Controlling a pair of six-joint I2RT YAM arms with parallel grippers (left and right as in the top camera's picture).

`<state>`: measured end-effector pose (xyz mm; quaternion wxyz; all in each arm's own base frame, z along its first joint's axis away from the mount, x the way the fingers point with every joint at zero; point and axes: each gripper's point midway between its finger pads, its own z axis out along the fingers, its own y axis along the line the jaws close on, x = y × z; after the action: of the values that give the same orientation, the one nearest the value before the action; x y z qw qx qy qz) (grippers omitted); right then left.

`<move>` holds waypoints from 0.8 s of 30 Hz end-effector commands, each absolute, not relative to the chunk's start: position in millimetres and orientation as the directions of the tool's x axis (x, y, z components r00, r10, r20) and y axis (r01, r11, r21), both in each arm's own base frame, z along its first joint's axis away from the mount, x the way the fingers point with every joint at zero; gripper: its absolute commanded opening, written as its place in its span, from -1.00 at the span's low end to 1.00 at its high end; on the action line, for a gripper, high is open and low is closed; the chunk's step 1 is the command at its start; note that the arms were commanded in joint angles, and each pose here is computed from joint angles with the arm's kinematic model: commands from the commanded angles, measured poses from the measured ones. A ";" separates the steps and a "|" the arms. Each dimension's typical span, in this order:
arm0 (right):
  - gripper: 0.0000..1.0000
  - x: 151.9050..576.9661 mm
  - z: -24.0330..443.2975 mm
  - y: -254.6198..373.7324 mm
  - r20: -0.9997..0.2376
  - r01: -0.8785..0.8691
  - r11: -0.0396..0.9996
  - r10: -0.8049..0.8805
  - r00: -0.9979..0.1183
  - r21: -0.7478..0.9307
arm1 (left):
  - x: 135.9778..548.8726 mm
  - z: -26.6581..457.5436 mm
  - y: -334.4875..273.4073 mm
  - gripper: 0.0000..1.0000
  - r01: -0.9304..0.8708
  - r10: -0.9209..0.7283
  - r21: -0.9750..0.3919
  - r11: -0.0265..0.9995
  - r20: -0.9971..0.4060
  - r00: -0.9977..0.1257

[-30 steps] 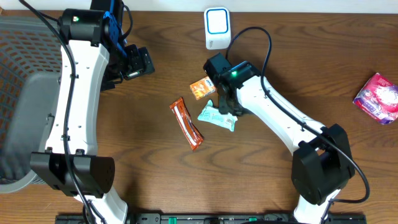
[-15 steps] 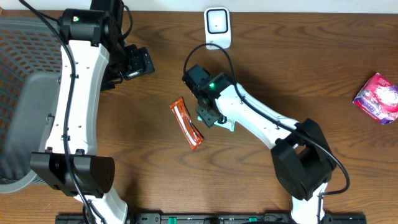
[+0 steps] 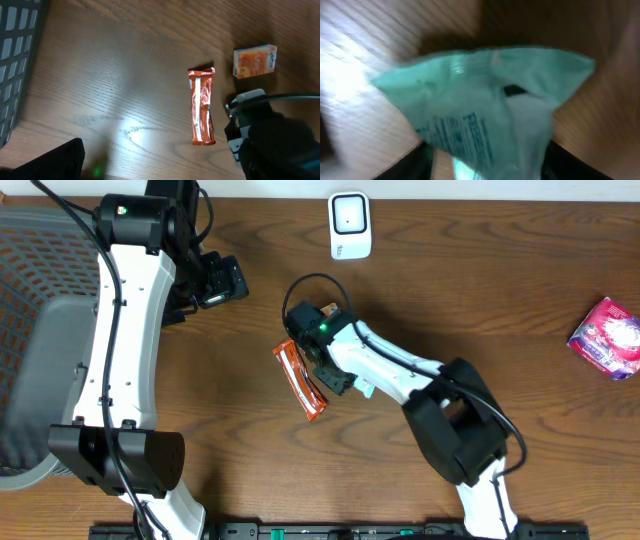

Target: Scan the item barcode

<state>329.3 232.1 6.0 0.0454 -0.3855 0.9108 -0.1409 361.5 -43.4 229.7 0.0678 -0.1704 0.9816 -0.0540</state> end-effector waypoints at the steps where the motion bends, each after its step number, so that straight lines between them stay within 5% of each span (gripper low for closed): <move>1: 0.05 326.2 -16.6 220.7 0.090 -0.688 0.648 -0.704 -0.705 -0.327 | 361.6 227.1 -41.2 0.96 -0.334 -0.347 -0.119 0.935 -0.106 -0.932; 10: -0.63 322.9 -11.7 232.7 0.043 -0.581 0.780 -0.588 -0.807 -0.234 | 361.7 227.1 -41.2 0.96 -0.334 -0.347 -0.119 0.935 -0.106 -0.932; 17: -0.60 318.9 22.1 239.8 0.111 -0.482 0.870 -0.492 -0.864 0.107 | 361.7 227.1 -41.2 0.96 -0.334 -0.347 -0.119 0.935 -0.106 -0.932; 24: -0.57 329.1 34.7 218.2 0.158 -0.243 0.841 -0.357 -0.921 0.483 | 361.6 227.1 -41.2 0.96 -0.334 -0.347 -0.119 0.935 -0.106 -0.932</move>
<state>329.5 212.3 22.9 -0.0980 -0.1959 0.9691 0.1131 361.5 -43.5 229.9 0.0679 -0.1705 0.9815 -0.0543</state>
